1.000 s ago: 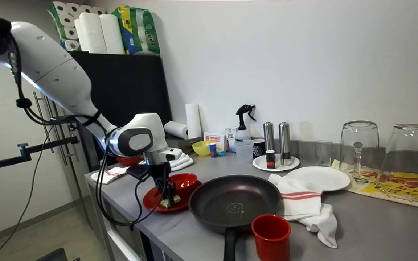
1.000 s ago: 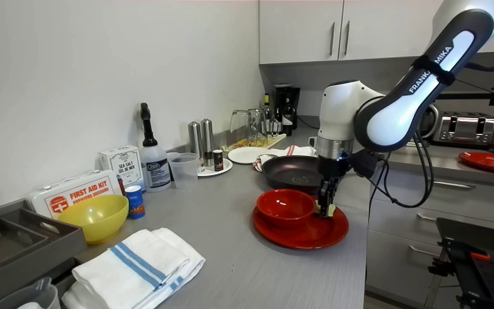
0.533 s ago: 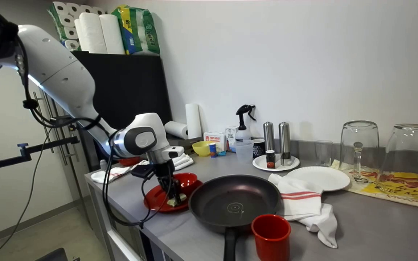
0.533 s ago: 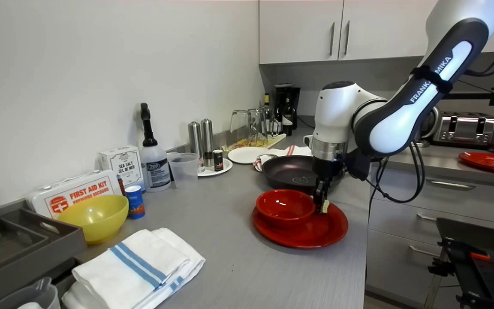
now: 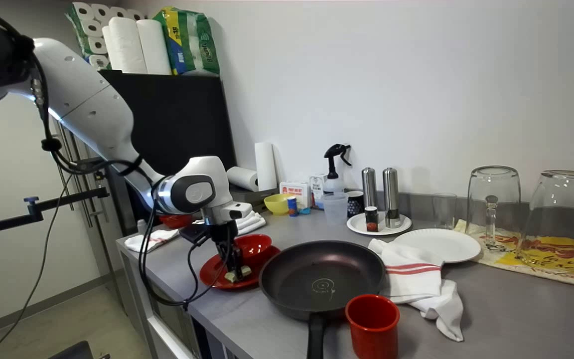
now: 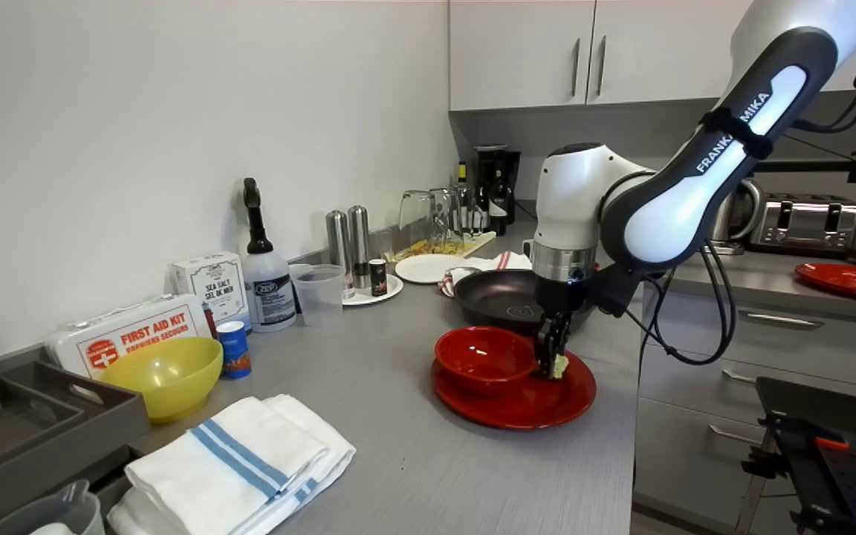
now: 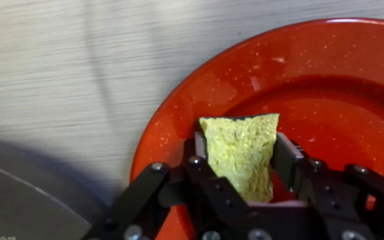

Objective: Clean the plate and the bowl with the sponge

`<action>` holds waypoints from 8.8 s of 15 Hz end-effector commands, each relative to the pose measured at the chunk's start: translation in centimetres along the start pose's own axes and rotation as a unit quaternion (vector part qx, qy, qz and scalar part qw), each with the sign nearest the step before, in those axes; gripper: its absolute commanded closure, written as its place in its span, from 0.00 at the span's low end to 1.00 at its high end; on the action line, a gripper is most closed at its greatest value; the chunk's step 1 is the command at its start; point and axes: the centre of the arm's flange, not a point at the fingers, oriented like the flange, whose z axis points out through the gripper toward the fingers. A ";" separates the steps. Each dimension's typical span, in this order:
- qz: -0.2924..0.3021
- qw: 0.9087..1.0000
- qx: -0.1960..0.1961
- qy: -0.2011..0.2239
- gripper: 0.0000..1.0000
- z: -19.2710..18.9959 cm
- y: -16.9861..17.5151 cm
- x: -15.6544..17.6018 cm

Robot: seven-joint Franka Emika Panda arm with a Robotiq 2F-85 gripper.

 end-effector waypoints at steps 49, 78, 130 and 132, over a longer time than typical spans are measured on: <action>-0.076 0.988 -0.126 0.042 0.75 1.7 -1.4 3.1; -0.009 0.979 0.106 -0.172 0.75 -1.2 -4.6 2.3; 0.009 0.997 -0.056 -0.060 0.75 -0.4 4.9 2.4; 0.007 0.997 -0.052 -0.064 0.75 -0.5 4.7 2.2</action>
